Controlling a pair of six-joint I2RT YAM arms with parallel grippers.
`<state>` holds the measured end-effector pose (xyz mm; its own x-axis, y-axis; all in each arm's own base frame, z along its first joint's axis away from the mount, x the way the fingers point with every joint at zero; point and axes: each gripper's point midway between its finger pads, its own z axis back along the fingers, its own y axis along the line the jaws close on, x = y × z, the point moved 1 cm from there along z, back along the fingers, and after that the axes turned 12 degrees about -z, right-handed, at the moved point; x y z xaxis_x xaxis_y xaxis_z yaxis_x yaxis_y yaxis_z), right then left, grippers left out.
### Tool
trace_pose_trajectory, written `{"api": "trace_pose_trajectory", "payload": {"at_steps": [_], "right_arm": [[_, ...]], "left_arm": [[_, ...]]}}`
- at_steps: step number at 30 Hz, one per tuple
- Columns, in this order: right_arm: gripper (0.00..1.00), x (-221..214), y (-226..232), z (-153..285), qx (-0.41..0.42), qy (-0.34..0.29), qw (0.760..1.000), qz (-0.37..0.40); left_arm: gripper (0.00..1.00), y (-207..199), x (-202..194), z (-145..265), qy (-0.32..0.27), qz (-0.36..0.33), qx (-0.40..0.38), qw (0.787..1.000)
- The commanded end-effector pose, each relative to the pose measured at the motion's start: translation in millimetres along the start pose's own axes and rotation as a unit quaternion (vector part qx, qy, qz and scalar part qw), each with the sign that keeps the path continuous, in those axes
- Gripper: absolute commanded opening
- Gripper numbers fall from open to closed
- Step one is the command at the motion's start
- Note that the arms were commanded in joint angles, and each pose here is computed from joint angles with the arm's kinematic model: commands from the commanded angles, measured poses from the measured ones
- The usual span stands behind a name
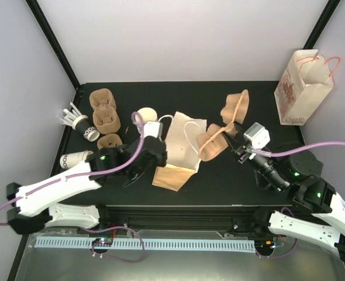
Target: Pack the takeout coffee
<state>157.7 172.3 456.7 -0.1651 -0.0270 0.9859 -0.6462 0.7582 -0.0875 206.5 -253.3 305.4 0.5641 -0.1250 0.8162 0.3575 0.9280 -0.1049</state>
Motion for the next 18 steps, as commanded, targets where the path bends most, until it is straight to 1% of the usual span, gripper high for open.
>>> {"api": "trace_pose_trajectory", "payload": {"at_steps": [1, 6, 9, 14, 18], "right_arm": [[0.33, 2, 24, 2, 0.077, 0.025, 0.993, -0.083], [0.33, -9, 48, 2, 0.138, 0.07, 0.976, -0.156], [0.33, -10, 59, 6, 0.168, 0.091, 0.962, -0.193], [0.33, -7, 72, 11, 0.2, 0.133, 0.94, -0.241], [0.33, -3, 79, 12, 0.218, 0.156, 0.927, -0.261]], "left_arm": [[0.02, 2, -4, 27, -0.03, -0.054, -0.083, 0.995], [0.01, 20, -17, 48, -0.053, -0.102, -0.108, 0.988], [0.01, 22, -21, 55, -0.058, -0.129, -0.121, 0.983], [0.02, 6, -29, 56, -0.054, -0.194, -0.166, 0.965], [0.02, 3, -32, 47, -0.046, -0.254, -0.154, 0.954]]}}
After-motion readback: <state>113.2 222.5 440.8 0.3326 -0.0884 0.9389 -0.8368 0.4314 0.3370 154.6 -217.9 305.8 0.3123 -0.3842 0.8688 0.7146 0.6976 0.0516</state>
